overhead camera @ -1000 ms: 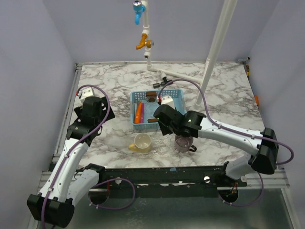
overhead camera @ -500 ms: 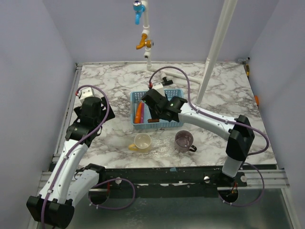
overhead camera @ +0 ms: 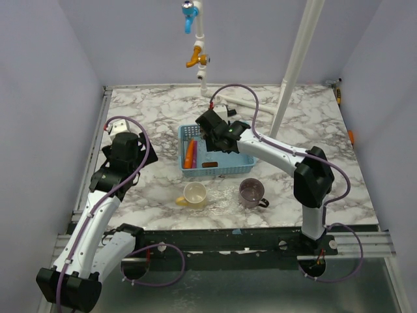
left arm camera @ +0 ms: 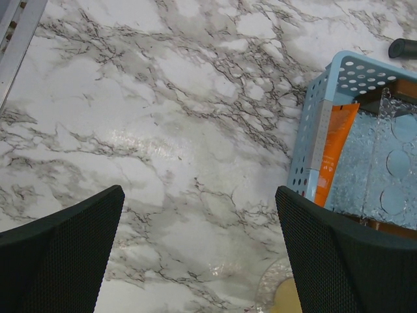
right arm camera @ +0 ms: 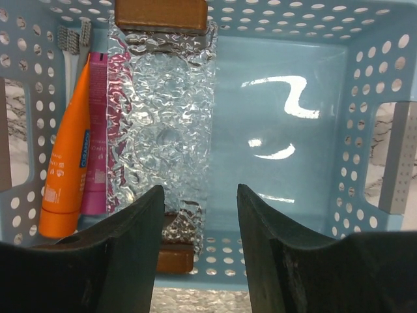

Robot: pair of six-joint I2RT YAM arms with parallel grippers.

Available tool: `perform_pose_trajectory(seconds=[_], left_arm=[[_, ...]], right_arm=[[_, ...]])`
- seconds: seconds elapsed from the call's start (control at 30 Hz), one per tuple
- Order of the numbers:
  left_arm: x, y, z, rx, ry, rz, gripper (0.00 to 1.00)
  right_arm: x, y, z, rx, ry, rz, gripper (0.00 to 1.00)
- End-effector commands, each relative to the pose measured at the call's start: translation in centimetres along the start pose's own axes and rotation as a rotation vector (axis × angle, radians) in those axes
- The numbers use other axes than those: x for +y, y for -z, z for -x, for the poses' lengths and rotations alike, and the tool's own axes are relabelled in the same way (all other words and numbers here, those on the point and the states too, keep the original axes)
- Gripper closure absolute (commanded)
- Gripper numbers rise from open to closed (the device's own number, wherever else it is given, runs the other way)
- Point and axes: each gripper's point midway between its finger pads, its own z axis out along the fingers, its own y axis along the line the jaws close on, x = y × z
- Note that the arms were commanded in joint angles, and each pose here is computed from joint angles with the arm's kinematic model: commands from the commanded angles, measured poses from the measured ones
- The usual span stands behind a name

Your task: Prepare toiletry sets of a toothbrush and toothpaste on the tray

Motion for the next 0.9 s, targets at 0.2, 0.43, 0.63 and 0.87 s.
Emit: perform_pose_trajectory(seconds=[0.2, 0.43, 0.63, 0.87], left_arm=[[-0.7, 0.5, 0.9, -0.022, 0.01, -0.039, 0.01], [-0.7, 0.5, 1.0, -0.025, 0.011, -0.041, 0.01], [-0.8, 0.6, 1.1, -0.026, 0.012, -0.044, 0.01], [-0.7, 0.6, 1.1, -0.03, 0.011, -0.043, 0.01]], right_arm=[[0.5, -3.2, 0.1, 0.025, -0.097, -0.006, 0.48], [0.5, -4.7, 0.0, 0.035, -0.128, -0.014, 0.48], [0.9, -5.7, 0.0, 0.043, -0.137, -0.011, 0.48], [1.3, -6.7, -0.6, 0.061, -0.132, -0.011, 0.48]])
